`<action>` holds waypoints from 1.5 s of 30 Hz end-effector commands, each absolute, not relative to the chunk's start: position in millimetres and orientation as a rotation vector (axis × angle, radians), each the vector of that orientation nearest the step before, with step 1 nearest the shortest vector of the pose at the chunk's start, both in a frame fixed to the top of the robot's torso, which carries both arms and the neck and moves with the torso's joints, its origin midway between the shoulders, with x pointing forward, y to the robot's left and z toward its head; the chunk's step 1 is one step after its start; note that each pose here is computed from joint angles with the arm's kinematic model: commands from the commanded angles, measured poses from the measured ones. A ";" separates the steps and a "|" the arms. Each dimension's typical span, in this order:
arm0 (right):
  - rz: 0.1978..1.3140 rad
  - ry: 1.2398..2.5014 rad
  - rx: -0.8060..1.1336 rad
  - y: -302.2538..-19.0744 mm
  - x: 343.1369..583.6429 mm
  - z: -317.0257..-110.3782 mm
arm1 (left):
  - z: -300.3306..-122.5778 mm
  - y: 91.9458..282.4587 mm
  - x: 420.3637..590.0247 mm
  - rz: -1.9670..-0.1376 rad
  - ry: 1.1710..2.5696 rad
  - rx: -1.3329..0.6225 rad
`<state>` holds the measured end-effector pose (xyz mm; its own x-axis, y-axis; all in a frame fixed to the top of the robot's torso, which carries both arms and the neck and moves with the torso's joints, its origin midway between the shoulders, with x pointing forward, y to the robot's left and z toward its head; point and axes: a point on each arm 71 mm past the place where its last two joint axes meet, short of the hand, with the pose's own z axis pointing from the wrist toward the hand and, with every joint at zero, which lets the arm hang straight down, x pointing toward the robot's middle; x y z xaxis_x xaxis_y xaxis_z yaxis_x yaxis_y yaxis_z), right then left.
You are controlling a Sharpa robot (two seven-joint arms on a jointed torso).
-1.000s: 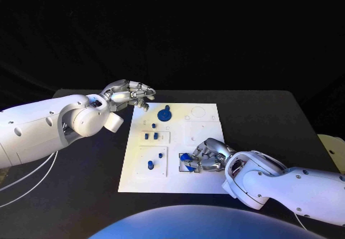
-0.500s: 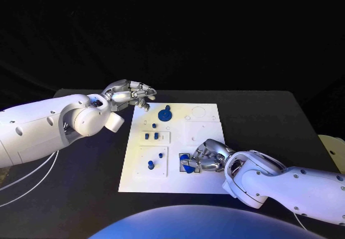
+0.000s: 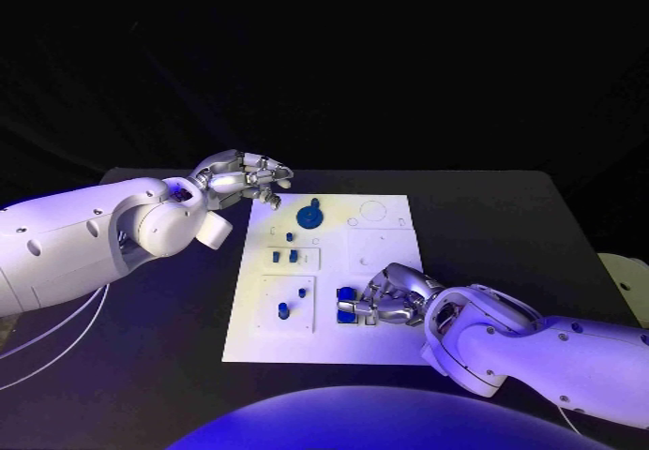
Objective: Assemble the parts on the task board
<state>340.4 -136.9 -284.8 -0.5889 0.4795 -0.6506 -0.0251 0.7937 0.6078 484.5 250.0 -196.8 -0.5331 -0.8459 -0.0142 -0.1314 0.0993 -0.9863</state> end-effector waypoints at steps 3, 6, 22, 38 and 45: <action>0.750 2.076 0.260 -136.1 334.5 -278.5 | -195.9 248.5 483.8 -1.501 1.768 -0.953; 0.772 2.080 0.229 -137.6 331.4 -275.8 | -195.9 249.0 483.8 -1.500 1.767 -0.954; 0.792 2.110 0.173 -134.4 333.0 -278.8 | -196.2 248.7 483.8 -1.499 1.772 -0.955; 0.715 2.116 0.261 -139.8 339.5 -284.1 | -196.7 248.5 483.2 -1.500 1.785 -0.955; 0.728 2.124 0.270 -140.5 339.7 -284.8 | -197.0 248.3 483.2 -1.500 1.791 -0.953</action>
<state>338.6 -139.6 -284.6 -0.6142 0.4239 -0.6657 -0.0760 0.8078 0.5845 484.0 251.0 -197.6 -0.5373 -0.8433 -0.0126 -0.1414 0.1048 -0.9844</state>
